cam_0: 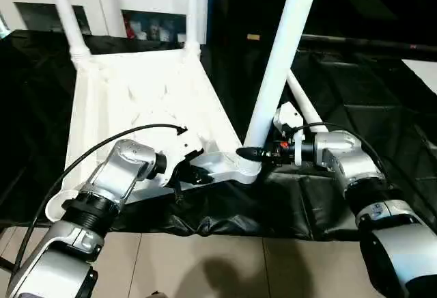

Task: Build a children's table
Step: Rotate leg to tighten

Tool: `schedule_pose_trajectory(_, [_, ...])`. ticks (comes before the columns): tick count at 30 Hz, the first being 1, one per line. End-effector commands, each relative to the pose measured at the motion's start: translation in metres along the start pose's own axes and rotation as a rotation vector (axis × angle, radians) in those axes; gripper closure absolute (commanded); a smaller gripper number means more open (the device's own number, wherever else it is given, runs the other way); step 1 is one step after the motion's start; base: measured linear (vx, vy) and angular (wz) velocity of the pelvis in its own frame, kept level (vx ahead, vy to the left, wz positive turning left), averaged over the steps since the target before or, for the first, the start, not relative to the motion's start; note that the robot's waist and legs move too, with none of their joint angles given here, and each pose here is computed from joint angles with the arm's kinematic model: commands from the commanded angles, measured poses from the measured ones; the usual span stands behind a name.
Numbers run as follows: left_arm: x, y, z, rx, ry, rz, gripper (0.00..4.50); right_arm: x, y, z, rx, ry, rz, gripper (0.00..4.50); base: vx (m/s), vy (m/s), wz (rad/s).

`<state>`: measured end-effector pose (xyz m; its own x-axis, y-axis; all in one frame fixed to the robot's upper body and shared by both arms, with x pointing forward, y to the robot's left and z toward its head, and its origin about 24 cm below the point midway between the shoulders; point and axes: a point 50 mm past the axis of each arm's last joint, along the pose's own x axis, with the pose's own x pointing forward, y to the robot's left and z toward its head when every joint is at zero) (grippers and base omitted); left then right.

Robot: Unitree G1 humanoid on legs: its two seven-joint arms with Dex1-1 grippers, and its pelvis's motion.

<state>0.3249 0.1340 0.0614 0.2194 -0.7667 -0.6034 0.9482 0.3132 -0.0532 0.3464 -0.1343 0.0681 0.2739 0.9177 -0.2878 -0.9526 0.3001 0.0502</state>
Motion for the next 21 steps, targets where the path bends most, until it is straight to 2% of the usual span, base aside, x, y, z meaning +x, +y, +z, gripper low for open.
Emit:
schedule_pose_trajectory(1, [-0.004,0.007,0.037,0.110,-0.095,0.030,4.50,0.012,0.029,-0.051,0.144,0.175,0.155,2.62,0.000,0.000,0.00])
schedule_pose_trajectory(5, [0.000,0.011,0.039,0.101,-0.104,0.070,4.50,0.014,0.029,-0.051,0.144,0.161,0.120,2.62,0.000,0.000,0.00])
schedule_pose_trajectory(6, [0.002,0.013,0.041,0.086,-0.115,0.117,4.50,0.017,0.022,-0.051,0.161,0.142,-0.002,2.62,0.000,0.000,0.00])
schedule_pose_trajectory(7, [0.003,0.014,0.042,0.081,-0.117,0.128,4.50,0.018,0.020,-0.050,0.166,0.138,-0.035,2.62,0.000,0.000,0.00])
schedule_pose_trajectory(9, [0.007,0.015,0.046,0.055,-0.138,0.175,4.50,0.022,0.010,-0.049,0.214,0.113,-0.220,2.62,0.000,0.000,0.00])
schedule_pose_trajectory(11, [0.009,0.016,0.050,0.037,-0.154,0.203,4.50,0.025,0.005,-0.048,0.254,0.090,-0.315,2.62,-0.052,0.009,-0.09])
schedule_pose_trajectory(12, [0.014,0.015,0.056,0.012,-0.180,0.242,4.50,0.029,0.000,-0.046,0.315,0.055,-0.434,2.63,-0.050,0.015,-0.11])
schedule_pose_trajectory(14, [0.018,0.015,0.060,-0.008,-0.193,0.277,4.50,0.032,-0.001,-0.045,0.345,0.041,-0.496,2.63,0.000,0.000,0.00])
schedule_pose_trajectory(15, [0.023,0.016,0.066,-0.040,-0.209,0.340,4.50,0.037,-0.004,-0.044,0.379,0.033,-0.595,2.63,0.000,0.000,0.00])
schedule_pose_trajectory(16, [0.024,0.015,0.067,-0.045,-0.210,0.356,4.50,0.038,-0.004,-0.043,0.389,0.030,-0.610,2.63,0.000,0.000,0.00])
schedule_pose_trajectory(18, [0.035,0.011,0.075,-0.075,-0.223,0.445,4.50,0.048,-0.004,-0.041,0.464,0.011,-0.699,2.63,0.000,0.000,0.00])
schedule_pose_trajectory(21, [0.042,0.006,0.078,-0.083,-0.233,0.443,4.50,0.055,-0.002,-0.040,0.469,0.018,-0.697,2.63,0.000,0.000,0.00])
